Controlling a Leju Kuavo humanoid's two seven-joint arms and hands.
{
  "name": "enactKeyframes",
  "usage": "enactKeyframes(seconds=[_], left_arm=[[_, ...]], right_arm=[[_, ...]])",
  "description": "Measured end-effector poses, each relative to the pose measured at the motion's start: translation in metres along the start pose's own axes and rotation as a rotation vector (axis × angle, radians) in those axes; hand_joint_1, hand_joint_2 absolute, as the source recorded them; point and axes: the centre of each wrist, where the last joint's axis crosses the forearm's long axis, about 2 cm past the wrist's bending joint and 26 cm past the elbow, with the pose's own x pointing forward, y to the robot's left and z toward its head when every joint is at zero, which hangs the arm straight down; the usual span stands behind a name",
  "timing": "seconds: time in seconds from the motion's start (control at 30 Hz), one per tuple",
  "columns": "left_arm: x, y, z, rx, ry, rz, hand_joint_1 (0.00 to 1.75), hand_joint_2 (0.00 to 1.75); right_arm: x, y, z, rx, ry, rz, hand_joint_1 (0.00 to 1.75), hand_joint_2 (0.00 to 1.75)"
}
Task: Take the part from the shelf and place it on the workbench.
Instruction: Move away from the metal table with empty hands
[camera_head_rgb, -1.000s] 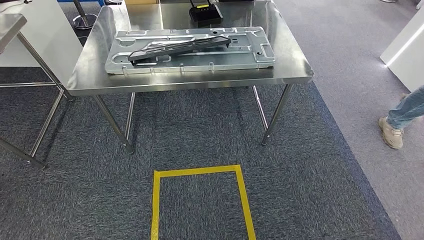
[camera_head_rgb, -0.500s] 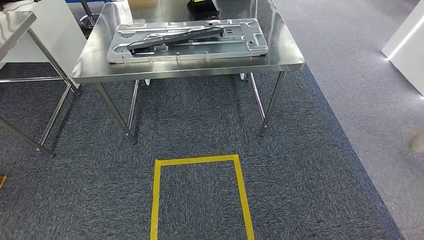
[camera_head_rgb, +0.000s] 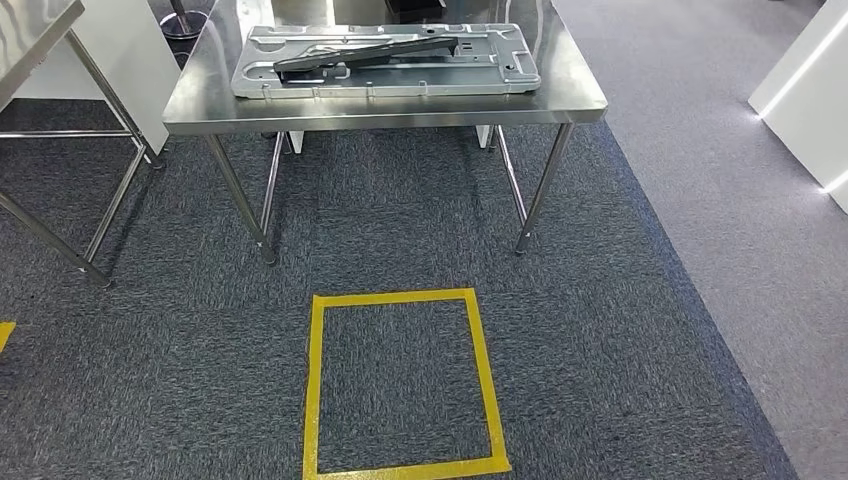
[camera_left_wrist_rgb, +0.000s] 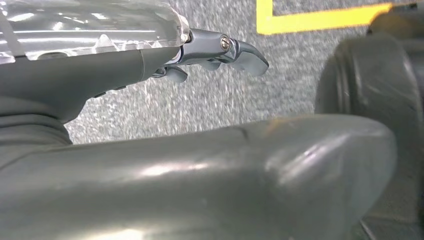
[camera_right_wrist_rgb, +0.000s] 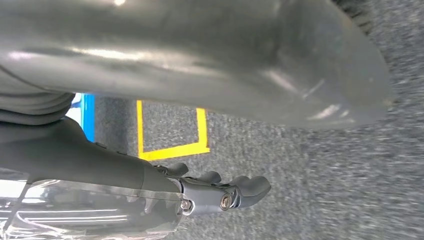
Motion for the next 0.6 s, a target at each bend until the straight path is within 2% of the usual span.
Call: enactKeyframes(seconds=[0.6], left_arm=[[0.0022,-0.0012,-0.0013,-0.005,-0.002,-0.003,0.0,0.0]], right_arm=[[-0.0004,0.0003,0.0001,-0.013,-0.02,0.01,0.0,0.0]])
